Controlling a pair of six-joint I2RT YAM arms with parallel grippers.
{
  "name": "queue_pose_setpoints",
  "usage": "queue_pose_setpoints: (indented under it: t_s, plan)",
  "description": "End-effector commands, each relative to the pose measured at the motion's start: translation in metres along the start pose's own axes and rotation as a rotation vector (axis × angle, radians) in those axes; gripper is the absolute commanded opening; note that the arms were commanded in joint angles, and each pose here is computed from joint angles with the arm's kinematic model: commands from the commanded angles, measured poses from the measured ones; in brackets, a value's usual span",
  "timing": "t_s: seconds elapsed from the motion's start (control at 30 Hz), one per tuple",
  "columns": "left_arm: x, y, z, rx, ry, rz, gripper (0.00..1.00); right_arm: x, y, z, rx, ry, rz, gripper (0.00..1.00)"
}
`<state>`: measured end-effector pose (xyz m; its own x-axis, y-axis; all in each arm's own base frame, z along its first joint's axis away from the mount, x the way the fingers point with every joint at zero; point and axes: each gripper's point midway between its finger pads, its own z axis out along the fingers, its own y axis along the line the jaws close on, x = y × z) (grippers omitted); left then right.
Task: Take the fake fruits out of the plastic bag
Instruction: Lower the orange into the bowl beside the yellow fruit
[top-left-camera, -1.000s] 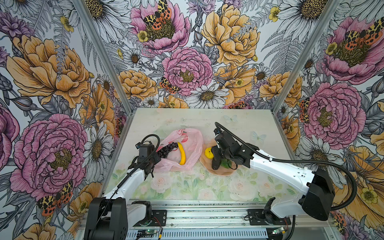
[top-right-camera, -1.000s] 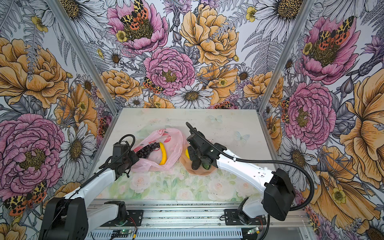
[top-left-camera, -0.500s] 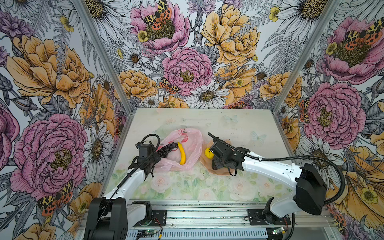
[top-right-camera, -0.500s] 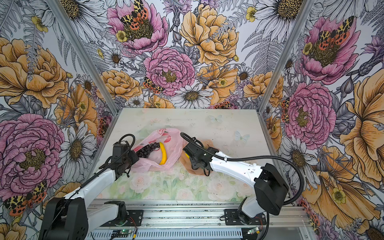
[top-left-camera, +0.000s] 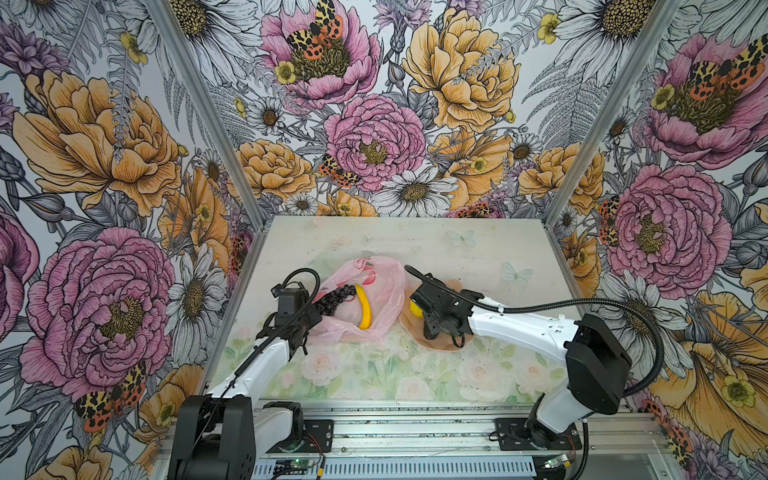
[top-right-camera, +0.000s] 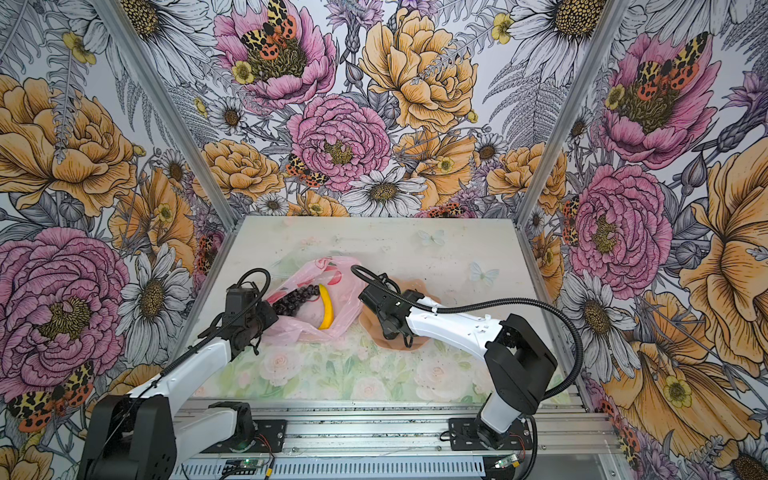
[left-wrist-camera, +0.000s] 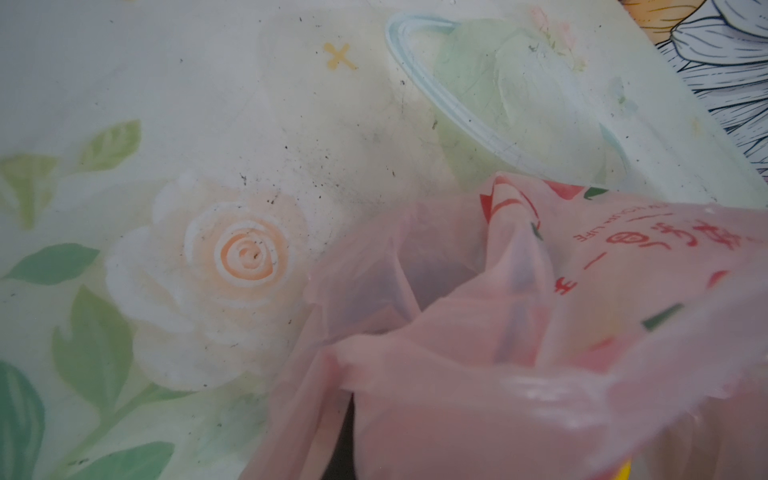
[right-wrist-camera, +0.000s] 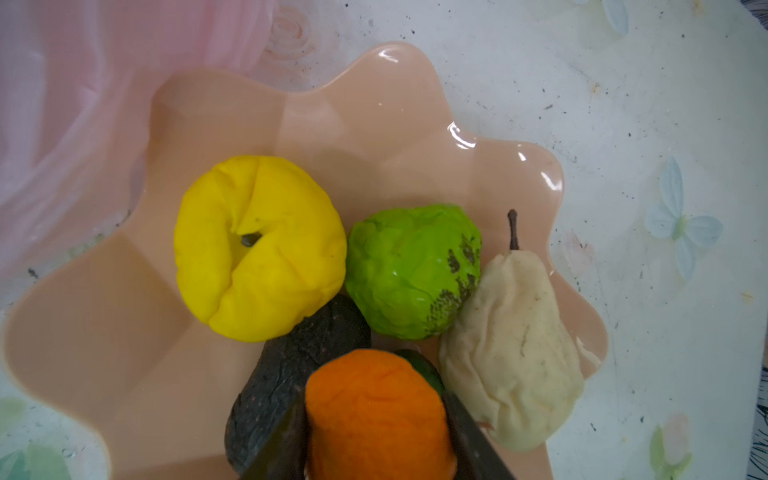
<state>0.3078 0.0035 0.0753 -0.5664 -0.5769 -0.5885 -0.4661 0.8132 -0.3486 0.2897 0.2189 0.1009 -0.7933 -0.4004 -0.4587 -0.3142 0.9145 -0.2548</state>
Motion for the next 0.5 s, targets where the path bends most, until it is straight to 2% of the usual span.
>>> queue_pose_setpoints:
  t_s: [0.0, 0.3, 0.47]
  plan:
    - [-0.004, -0.002, -0.001, 0.017, -0.021, 0.009, 0.00, -0.010, -0.003, 0.000, 0.039, -0.021, -0.014, 0.46]
    - [-0.003, -0.001, 0.000, 0.016, -0.018, 0.009, 0.00, -0.005, -0.004, 0.011, 0.073, 0.002, -0.037, 0.49]
    - [-0.004, -0.002, -0.001, 0.016, -0.020, 0.008, 0.00, -0.006, -0.004, 0.010, 0.069, 0.002, -0.041, 0.58]
